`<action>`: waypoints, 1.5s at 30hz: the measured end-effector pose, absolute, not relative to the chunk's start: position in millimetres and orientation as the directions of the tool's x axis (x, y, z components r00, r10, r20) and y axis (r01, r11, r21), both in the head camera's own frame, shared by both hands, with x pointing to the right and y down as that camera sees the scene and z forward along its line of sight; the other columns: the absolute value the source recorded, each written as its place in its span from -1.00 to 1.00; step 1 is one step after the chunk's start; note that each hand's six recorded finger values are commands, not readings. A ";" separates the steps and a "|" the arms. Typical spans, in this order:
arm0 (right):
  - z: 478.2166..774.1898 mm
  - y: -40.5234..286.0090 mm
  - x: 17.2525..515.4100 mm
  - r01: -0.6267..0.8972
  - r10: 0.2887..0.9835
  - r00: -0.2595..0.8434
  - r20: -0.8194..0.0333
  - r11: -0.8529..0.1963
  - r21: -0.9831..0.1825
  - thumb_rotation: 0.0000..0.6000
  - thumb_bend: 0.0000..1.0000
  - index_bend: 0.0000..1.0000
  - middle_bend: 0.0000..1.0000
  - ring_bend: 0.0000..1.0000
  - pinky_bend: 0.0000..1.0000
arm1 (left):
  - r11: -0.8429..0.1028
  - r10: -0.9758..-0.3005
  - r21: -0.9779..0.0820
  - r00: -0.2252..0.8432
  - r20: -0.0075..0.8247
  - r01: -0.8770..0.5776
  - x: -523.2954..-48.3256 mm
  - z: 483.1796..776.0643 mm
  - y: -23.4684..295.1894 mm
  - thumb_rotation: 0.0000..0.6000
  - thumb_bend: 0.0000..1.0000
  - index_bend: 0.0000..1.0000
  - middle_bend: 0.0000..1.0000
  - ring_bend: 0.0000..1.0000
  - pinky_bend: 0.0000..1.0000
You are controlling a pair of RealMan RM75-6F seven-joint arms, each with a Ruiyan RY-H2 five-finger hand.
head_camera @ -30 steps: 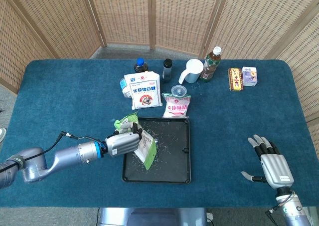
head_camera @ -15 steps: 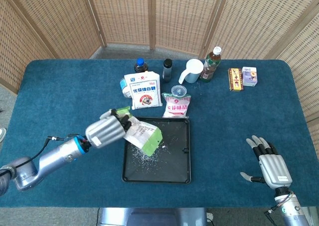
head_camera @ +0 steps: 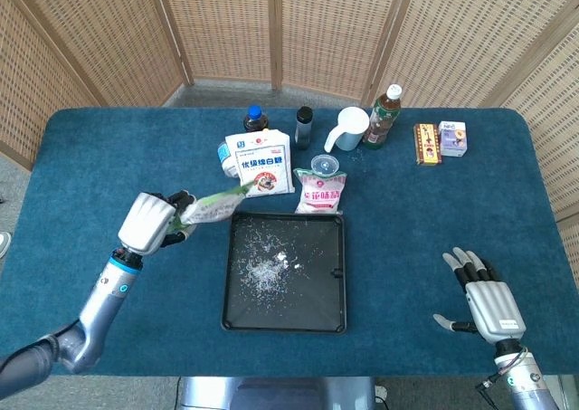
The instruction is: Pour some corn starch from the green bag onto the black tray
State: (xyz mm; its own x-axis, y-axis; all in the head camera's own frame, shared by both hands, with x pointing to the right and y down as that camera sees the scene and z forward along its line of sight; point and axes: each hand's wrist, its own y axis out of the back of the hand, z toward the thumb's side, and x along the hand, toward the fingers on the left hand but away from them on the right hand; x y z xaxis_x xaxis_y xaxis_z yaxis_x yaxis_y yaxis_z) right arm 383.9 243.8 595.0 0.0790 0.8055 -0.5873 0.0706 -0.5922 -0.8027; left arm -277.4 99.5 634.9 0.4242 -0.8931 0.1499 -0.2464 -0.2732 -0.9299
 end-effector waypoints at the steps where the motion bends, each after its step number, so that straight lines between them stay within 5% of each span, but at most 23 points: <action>1: 595.2 243.8 384.2 0.070 0.805 0.078 -0.588 -0.593 -0.802 0.40 -0.95 -0.93 -0.96 -1.00 -0.84 | -0.279 -0.908 -0.915 0.389 0.153 -0.292 -280.3 639.6 99.4 1.00 -0.18 0.99 0.88 0.83 0.61; 8: 596.6 244.3 384.6 0.068 0.802 0.077 -0.592 -0.596 -0.800 0.39 -0.95 -0.93 -0.96 -1.00 -0.84 | -0.283 -0.948 -0.869 0.256 0.190 -0.405 -297.9 663.7 103.4 1.00 -0.18 0.99 0.89 0.83 0.52; 20: 597.9 245.3 384.3 0.068 0.798 0.076 -0.598 -0.602 -0.796 0.40 -0.95 -0.93 -0.96 -1.00 -0.84 | -0.324 -0.943 -0.850 0.214 0.255 -0.415 -299.3 694.4 114.4 1.00 -0.18 0.99 0.88 0.73 0.35; 23: 598.3 245.4 385.6 0.069 0.797 0.072 -0.599 -0.604 -0.794 0.39 -0.95 -0.93 -0.96 -1.00 -0.84 | -0.344 -0.937 -0.848 0.203 0.284 -0.403 -300.1 704.6 117.3 1.00 -0.20 0.99 0.77 0.54 0.23; 26: 598.6 245.1 386.9 0.071 0.797 0.068 -0.601 -0.604 -0.793 0.40 -0.95 -0.93 -0.96 -1.00 -0.84 | -0.372 -0.927 -0.839 0.200 0.316 -0.397 -300.2 713.5 120.1 1.00 -0.22 0.98 0.41 0.15 0.02; 29: 599.2 245.3 387.0 0.072 0.795 0.068 -0.603 -0.607 -0.792 0.39 -0.95 -0.93 -0.96 -1.00 -0.84 | -0.403 -0.915 -0.828 0.200 0.351 -0.388 -300.3 720.6 122.9 1.00 -0.25 0.71 -0.16 -0.37 -0.25; 34: 599.7 245.9 386.1 0.069 0.793 0.070 -0.605 -0.609 -0.790 0.40 -0.95 -0.93 -0.96 -1.00 -0.84 | -0.498 -0.867 -0.790 0.220 0.447 -0.357 -299.0 734.3 130.1 1.00 -0.60 -0.39 -0.91 -0.98 -0.66; 37: 599.0 245.7 386.1 0.071 0.795 0.069 -0.603 -0.607 -0.792 0.40 -0.95 -0.93 -0.96 -1.00 -0.84 | -0.564 -0.825 -0.761 0.249 0.506 -0.320 -299.3 739.0 136.0 0.99 -0.88 -0.72 -1.00 -1.00 -0.73; 45: 599.7 247.1 384.0 0.066 0.791 0.077 -0.606 -0.611 -0.789 0.39 -0.95 -0.93 -0.96 -1.00 -0.84 | -0.549 -0.826 -0.797 0.309 0.472 -0.251 -299.1 724.6 140.0 0.78 -0.94 -0.77 -1.00 -1.00 -0.74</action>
